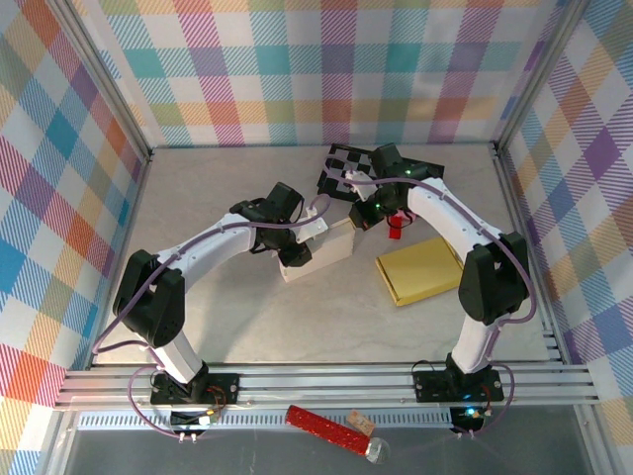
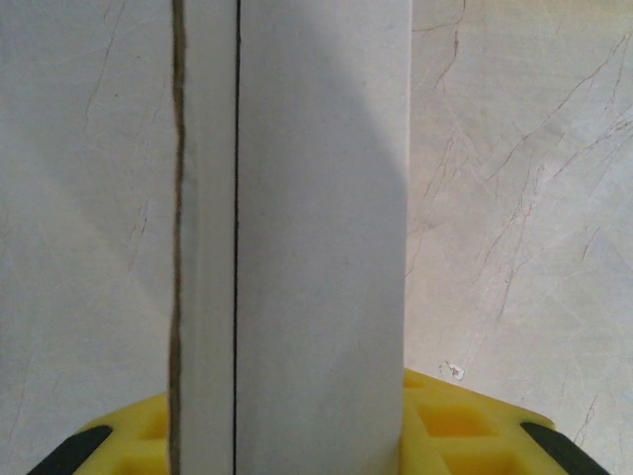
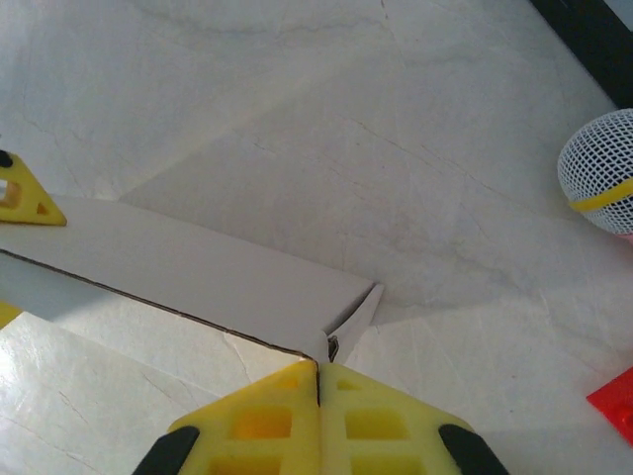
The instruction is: Fold the paper box
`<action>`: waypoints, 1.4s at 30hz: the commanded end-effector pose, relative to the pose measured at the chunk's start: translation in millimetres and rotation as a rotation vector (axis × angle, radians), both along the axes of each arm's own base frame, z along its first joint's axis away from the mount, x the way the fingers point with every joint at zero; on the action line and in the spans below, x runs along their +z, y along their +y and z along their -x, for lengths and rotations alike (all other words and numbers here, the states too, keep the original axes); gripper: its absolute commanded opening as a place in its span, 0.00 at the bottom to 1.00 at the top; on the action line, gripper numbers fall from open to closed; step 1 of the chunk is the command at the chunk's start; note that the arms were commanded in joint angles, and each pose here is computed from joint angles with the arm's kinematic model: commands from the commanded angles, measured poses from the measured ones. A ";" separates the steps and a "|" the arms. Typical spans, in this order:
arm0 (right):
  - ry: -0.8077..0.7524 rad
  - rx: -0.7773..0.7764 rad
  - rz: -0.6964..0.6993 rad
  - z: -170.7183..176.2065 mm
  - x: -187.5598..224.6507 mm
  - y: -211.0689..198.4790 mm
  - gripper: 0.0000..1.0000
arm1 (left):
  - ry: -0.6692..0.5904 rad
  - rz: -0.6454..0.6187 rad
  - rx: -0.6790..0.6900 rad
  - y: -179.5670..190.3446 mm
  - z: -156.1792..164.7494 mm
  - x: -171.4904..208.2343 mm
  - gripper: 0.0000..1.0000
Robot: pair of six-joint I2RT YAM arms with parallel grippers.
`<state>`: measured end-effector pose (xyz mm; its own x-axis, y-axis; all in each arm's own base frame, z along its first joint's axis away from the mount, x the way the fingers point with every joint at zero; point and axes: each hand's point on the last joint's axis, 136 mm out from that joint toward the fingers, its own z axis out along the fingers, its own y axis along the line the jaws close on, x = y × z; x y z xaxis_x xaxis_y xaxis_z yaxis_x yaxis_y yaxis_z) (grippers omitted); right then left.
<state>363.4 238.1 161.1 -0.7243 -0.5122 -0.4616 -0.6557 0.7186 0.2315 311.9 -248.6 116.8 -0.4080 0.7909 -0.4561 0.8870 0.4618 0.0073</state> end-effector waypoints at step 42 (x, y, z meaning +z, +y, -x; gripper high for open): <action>-0.115 -0.307 0.046 29.1 -24.1 -4.6 0.00 | 0.037 -0.022 0.197 27.7 -26.5 -3.2 0.43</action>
